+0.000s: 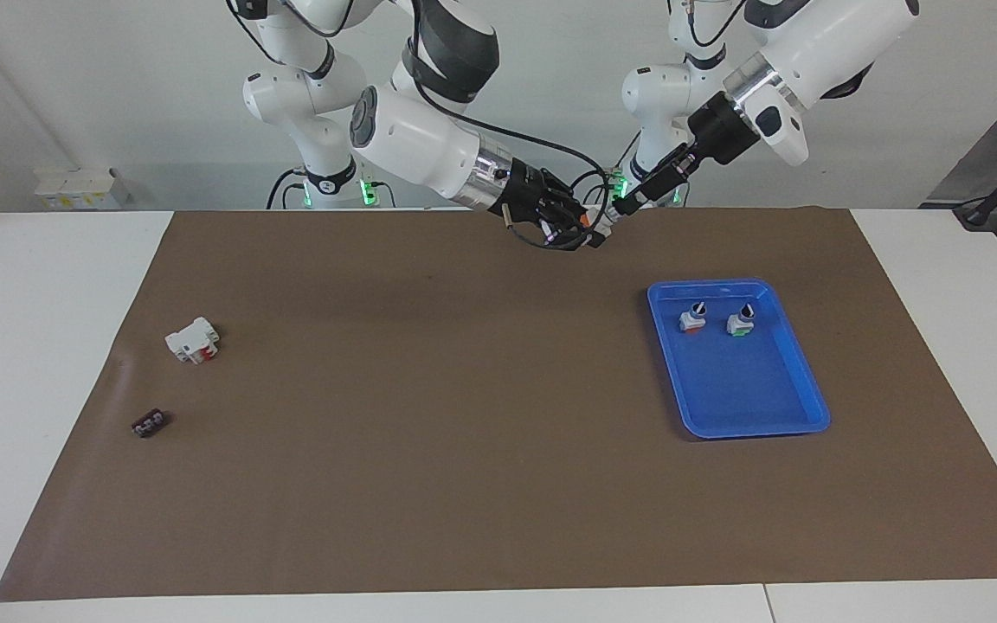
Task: Turn and place switch with both arms
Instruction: 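Close the left gripper on the switch end held by the right gripper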
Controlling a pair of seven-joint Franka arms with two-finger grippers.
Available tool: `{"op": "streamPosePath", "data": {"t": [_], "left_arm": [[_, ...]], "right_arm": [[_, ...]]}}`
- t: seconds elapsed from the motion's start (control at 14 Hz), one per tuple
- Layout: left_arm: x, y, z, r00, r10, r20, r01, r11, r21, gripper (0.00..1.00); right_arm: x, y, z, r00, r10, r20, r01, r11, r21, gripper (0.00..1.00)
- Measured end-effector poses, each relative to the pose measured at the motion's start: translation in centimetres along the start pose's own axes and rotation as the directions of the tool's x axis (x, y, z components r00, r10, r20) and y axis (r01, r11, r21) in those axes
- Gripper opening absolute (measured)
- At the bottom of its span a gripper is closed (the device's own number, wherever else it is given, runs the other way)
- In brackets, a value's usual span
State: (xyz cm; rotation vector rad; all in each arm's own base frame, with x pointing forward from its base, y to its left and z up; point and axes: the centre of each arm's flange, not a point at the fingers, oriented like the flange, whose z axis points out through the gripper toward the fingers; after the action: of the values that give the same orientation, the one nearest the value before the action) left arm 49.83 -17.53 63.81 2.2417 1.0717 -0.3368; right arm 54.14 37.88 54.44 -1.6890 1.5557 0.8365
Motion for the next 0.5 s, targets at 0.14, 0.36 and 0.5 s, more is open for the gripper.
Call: {"op": "streamPosePath", "data": {"t": [0.14,0.36,0.5], "left_arm": [[0.07,-0.09,0.07,1.000,-0.002,-0.002,0.002,1.000,-0.002,0.33],[0.28,-0.20,0.21,1.000,-0.007,-0.012,0.007,1.000,-0.013,0.33],[0.32,-0.24,0.23,1.000,-0.009,-0.015,0.009,1.000,-0.018,0.33]], "right_arm": [[0.00,0.00,0.00,1.000,0.000,0.000,0.000,1.000,0.000,0.42],[-0.05,0.05,0.07,1.000,-0.001,0.000,0.001,1.000,-0.001,0.42],[-0.08,0.08,0.10,1.000,-0.001,0.000,0.001,1.000,-0.002,0.42]]}}
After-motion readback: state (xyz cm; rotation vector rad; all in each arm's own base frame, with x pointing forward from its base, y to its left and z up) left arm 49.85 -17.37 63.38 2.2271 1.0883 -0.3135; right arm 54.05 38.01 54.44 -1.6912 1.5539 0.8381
